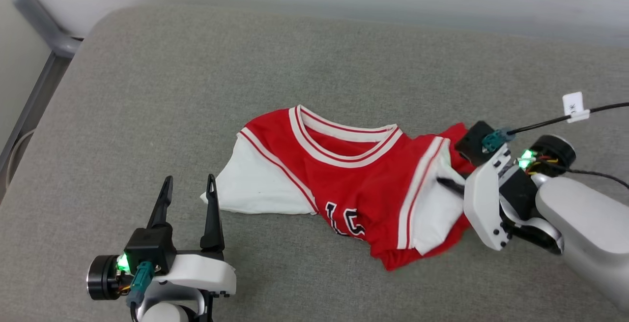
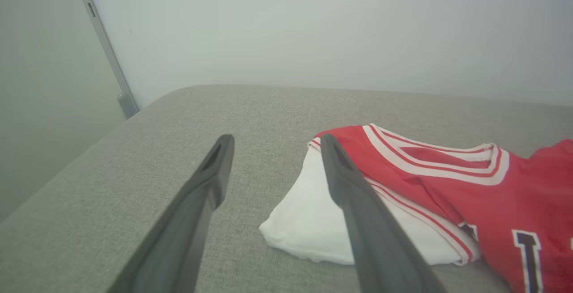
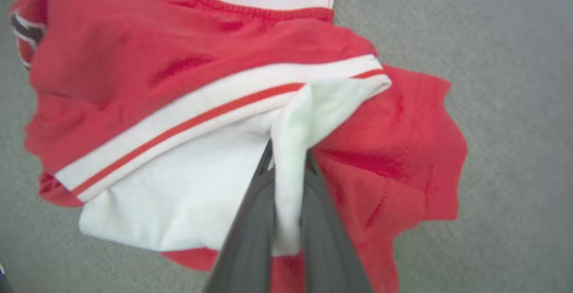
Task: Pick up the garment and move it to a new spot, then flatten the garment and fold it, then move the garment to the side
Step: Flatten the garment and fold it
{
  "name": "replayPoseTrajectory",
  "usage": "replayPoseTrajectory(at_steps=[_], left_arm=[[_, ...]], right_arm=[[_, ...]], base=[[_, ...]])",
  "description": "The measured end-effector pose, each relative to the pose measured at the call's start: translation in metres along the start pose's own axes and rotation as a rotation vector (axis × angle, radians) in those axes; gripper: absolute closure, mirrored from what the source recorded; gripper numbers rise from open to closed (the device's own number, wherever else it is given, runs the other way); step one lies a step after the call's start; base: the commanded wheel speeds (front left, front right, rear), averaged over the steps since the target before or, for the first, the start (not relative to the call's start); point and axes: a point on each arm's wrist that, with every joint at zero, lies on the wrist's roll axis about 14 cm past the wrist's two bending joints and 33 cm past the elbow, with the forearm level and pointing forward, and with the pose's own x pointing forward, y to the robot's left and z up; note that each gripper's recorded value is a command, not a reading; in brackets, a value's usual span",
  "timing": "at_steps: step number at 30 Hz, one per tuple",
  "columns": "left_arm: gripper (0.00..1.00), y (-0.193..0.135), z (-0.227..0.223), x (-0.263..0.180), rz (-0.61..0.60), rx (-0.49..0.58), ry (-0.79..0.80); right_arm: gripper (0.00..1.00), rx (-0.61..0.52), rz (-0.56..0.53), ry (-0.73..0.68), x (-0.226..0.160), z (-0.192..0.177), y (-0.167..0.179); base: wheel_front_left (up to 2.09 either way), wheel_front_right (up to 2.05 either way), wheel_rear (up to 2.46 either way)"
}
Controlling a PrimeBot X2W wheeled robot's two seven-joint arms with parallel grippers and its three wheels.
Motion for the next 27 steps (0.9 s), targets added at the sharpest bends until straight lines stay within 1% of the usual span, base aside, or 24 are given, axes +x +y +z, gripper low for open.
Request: replayPoseTrajectory(at_steps=[3,6,10,14,20,22,24,27], left_arm=[[0.00,-0.003,0.002,-0.003,-0.007,-0.007,-0.007],[0.00,-0.006,0.004,-0.007,-0.022,-0.014,-0.010],[0.00,-0.013,0.006,-0.012,-0.041,-0.023,-0.017],[0.00,-0.018,0.006,-0.014,-0.058,-0.031,-0.018],[0.00,-0.021,0.004,-0.017,-0.068,-0.035,-0.009],[0.00,-0.022,0.004,-0.017,-0.070,-0.035,-0.009],[0.00,-0.023,0.003,-0.017,-0.073,-0.035,-0.007],[0.00,-0.023,0.002,-0.018,-0.076,-0.035,-0.005]], right_arm=[[1.00,-0.009,-0.014,-0.131,-0.014,0.028,-0.001],[1.00,-0.008,-0.044,-0.230,-0.036,0.045,-0.009],[1.00,0.020,-0.123,-0.300,-0.067,0.043,-0.030],[1.00,0.098,-0.190,-0.282,-0.087,0.011,-0.045],[1.00,0.271,-0.297,-0.190,-0.106,-0.061,-0.065],[1.00,0.351,-0.326,-0.143,-0.110,-0.090,-0.067],[1.00,0.394,-0.355,-0.076,-0.114,-0.121,-0.066],[1.00,0.486,-0.370,-0.023,-0.114,-0.151,-0.058]], base=[[0.00,0.00,0.00],[0.00,0.00,0.00],[0.00,0.00,0.00],[0.00,0.00,0.00],[0.00,0.00,0.00],[0.00,0.00,0.00],[0.00,0.00,0.00],[0.00,0.00,0.00]])
